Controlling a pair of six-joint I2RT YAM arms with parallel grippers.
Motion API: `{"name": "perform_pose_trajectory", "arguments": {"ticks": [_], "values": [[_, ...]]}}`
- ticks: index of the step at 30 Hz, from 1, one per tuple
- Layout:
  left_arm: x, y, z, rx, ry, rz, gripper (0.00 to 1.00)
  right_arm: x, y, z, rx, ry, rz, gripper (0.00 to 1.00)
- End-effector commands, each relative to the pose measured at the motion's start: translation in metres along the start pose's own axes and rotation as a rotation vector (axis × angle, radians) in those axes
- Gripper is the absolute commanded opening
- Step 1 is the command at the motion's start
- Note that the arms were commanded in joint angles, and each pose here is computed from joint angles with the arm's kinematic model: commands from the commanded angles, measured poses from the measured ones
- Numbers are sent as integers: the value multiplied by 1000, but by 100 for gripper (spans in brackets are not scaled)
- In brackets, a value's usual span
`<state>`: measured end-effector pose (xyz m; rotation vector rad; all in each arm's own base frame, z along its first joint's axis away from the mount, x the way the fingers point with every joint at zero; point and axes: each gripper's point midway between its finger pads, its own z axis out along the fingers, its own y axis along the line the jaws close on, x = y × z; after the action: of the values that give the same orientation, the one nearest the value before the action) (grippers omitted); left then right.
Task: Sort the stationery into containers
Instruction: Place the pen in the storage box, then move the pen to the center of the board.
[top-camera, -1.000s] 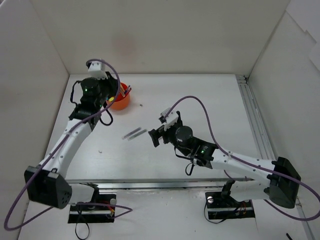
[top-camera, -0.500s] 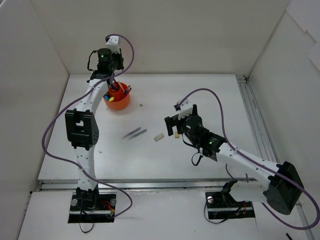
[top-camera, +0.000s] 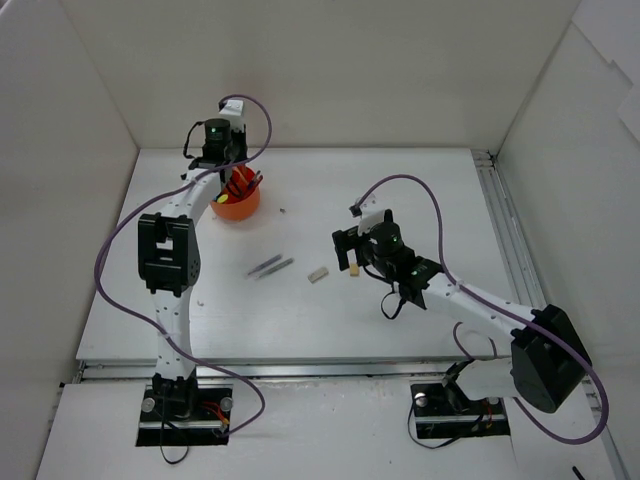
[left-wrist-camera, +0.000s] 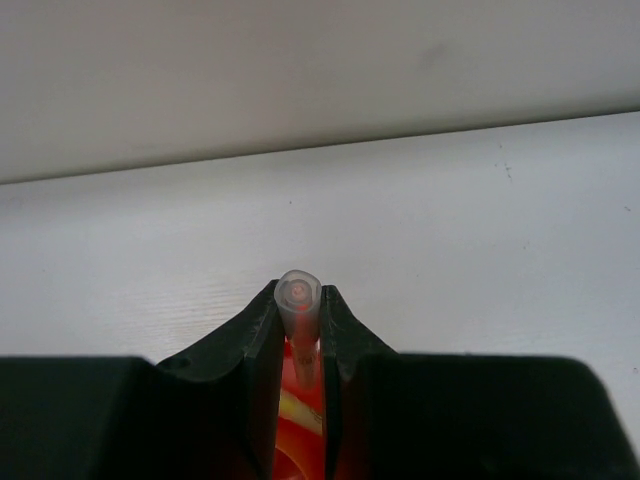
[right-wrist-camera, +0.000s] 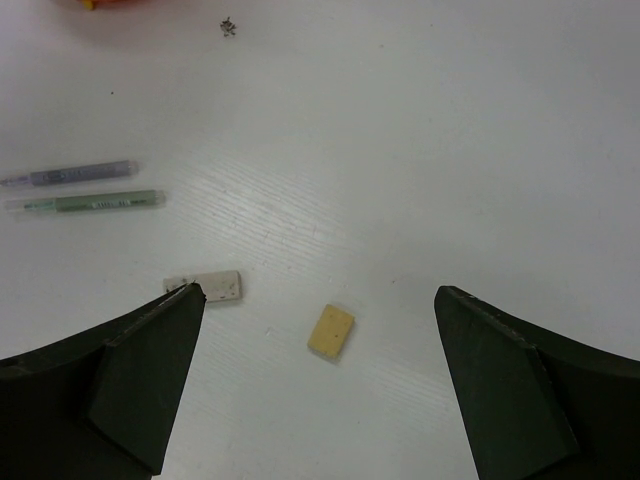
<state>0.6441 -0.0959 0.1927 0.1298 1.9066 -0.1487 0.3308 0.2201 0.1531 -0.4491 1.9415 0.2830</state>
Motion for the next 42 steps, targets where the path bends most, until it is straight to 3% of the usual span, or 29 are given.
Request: {"name": "perform_pose_trajectory", "arguments": {"ticks": [1, 12, 18, 21, 22, 30, 33, 35, 39, 42], "values": [[-67, 5, -19, -4, -172, -27, 0, -33, 5, 6, -31, -88, 47, 98], [-44, 10, -20, 25, -137, -166, 1, -31, 2, 6, -44, -89, 68, 98], [-34, 14, -24, 21, -114, -204, 18, -33, 2, 1, -52, -102, 77, 98], [-38, 10, -28, 40, -121, -210, 34, -33, 2, -3, -56, -109, 81, 98], [-42, 8, -29, 48, -129, -210, 45, -34, 2, -6, -58, -115, 83, 98], [-81, -2, -52, 106, -200, -187, 58, -38, 5, -15, -82, -140, 98, 98], [-96, -4, -65, 112, -223, -174, 69, -42, 5, -20, -91, -154, 96, 98], [-107, -4, -78, 107, -228, -166, 81, -41, 5, -22, -91, -154, 95, 98], [-121, -13, -111, 88, -229, -176, 92, -38, 10, -30, -123, -142, 90, 98], [-114, -23, -146, 61, -165, -231, 94, -32, 9, -35, -122, -128, 96, 98]]}}
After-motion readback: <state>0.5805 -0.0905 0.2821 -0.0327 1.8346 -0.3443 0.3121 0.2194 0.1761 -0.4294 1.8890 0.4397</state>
